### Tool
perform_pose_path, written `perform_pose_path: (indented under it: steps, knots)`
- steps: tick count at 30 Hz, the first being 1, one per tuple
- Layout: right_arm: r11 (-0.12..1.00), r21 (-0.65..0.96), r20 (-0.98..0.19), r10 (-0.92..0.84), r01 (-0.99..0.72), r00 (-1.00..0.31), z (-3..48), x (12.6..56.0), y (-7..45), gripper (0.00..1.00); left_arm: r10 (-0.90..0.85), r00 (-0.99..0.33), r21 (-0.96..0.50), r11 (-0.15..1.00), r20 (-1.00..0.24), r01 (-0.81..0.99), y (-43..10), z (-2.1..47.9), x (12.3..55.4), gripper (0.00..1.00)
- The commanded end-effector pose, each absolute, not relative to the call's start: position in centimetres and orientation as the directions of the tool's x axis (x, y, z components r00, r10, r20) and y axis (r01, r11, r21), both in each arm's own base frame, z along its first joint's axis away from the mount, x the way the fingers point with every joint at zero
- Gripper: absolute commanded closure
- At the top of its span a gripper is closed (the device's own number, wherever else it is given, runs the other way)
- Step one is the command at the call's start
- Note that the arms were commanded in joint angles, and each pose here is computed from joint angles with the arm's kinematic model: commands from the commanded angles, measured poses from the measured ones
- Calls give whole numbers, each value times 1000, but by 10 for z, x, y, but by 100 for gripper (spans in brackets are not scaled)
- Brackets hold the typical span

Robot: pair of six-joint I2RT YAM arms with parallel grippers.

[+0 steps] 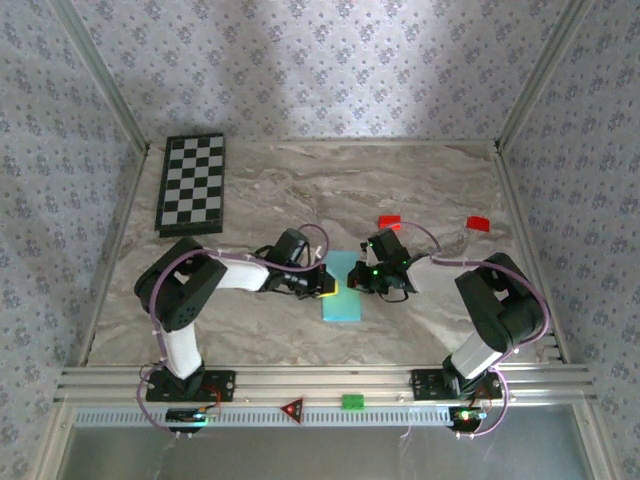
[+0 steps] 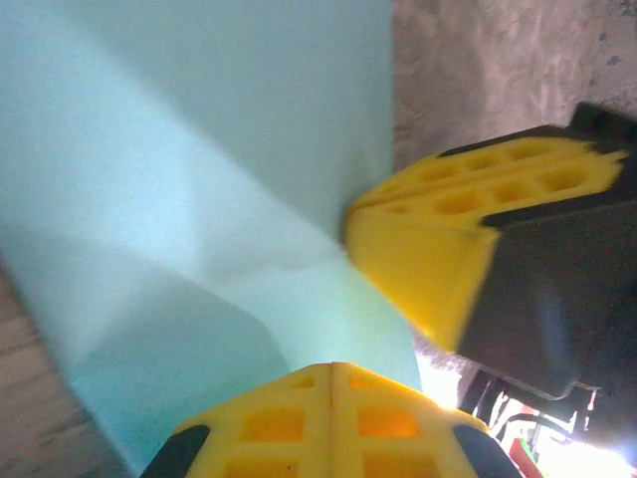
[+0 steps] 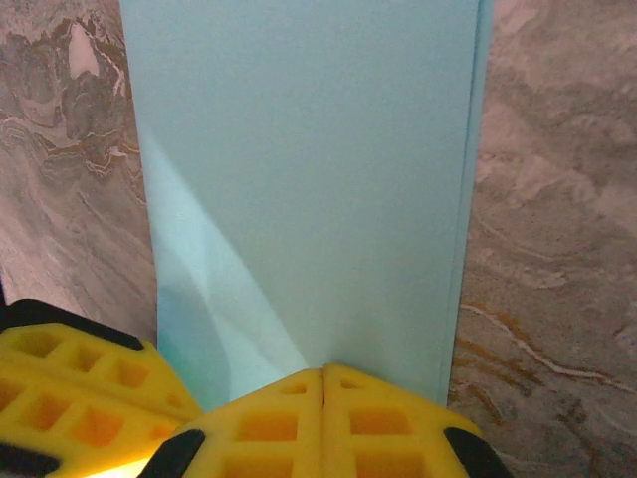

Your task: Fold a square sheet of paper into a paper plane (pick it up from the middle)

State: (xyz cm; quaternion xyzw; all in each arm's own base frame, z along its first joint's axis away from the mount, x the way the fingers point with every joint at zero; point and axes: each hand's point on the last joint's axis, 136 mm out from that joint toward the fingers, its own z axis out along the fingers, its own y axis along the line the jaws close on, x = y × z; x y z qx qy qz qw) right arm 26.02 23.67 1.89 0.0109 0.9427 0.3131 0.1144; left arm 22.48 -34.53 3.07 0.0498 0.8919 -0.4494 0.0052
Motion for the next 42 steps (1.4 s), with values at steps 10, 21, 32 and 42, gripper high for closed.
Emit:
perform_pose_path:
  steps: [10,21,32,42]
  knots:
    - [888,460,-122,90,24,-988,-17,235,207,97,169,-986,-703,700,-7,125,-297,-11,189,100]
    - [888,460,-127,89,21,-988,-15,237,210,97,116,-981,-787,586,-154,193,-333,64,209,100]
    - [891,454,-128,86,19,-988,-14,235,210,97,189,-980,-749,639,-68,176,-326,21,183,100]
    - [893,450,-127,84,18,-988,-16,235,209,97,195,-980,-680,713,-41,171,-293,2,158,100]
